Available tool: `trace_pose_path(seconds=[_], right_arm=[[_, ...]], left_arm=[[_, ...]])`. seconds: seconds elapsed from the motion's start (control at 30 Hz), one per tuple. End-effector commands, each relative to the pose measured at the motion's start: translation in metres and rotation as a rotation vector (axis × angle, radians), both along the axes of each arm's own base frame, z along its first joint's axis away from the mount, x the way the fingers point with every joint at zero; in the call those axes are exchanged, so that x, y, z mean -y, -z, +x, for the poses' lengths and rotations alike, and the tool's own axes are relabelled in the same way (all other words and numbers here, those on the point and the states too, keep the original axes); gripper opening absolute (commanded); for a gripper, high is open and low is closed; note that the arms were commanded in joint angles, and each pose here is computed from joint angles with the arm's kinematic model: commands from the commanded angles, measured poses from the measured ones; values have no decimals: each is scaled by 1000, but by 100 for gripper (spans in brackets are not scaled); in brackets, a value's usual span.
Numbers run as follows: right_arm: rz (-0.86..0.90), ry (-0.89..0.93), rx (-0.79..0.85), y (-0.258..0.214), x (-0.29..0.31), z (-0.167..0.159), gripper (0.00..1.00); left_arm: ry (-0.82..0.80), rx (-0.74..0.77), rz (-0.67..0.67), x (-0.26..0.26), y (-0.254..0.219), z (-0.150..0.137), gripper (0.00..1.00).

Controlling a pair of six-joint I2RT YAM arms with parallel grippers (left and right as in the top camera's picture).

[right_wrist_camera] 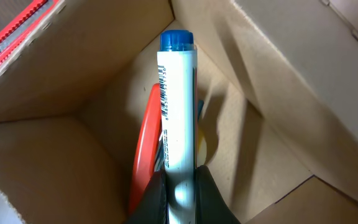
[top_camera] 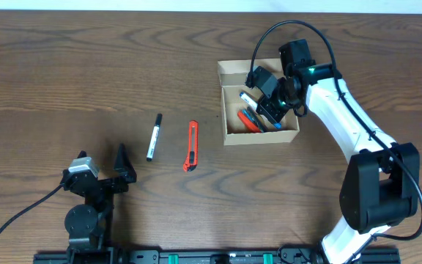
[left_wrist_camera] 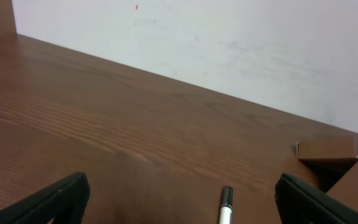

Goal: Pack container
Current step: 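Lower the blue marker into the box and open the right gripper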

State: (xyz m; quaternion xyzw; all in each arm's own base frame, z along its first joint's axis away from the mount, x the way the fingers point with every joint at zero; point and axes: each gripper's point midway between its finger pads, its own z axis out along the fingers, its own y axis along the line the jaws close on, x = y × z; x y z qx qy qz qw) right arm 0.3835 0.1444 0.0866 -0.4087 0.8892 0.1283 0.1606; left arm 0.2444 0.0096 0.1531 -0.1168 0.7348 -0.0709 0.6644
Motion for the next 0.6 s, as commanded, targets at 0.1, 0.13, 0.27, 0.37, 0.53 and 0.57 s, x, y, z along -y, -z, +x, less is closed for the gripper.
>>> trace_pose_path(seconds=[0.1,0.13,0.27,0.37,0.53,0.57], right_arm=[[-2,12,-58,19,1,-3,1],[-7,12,-77,25,1,-4,1],[-17,14,-132,43,1,-9,1],[-22,13,-156,53,2,-11,1],[-20,13,-148,55,1,-8,1],[-20,13,-145,55,1,-8,1]], left_arm=[[-24,-55,24,-5,18,-1,95],[-24,-55,24,-5,18,-1,95],[-24,-55,24,-5,18,-1,95],[-24,-55,24,-5,18,-1,95],[-24,-55,24,-5,18,-1,95],[-24,-55,24,-5,18,-1,95]])
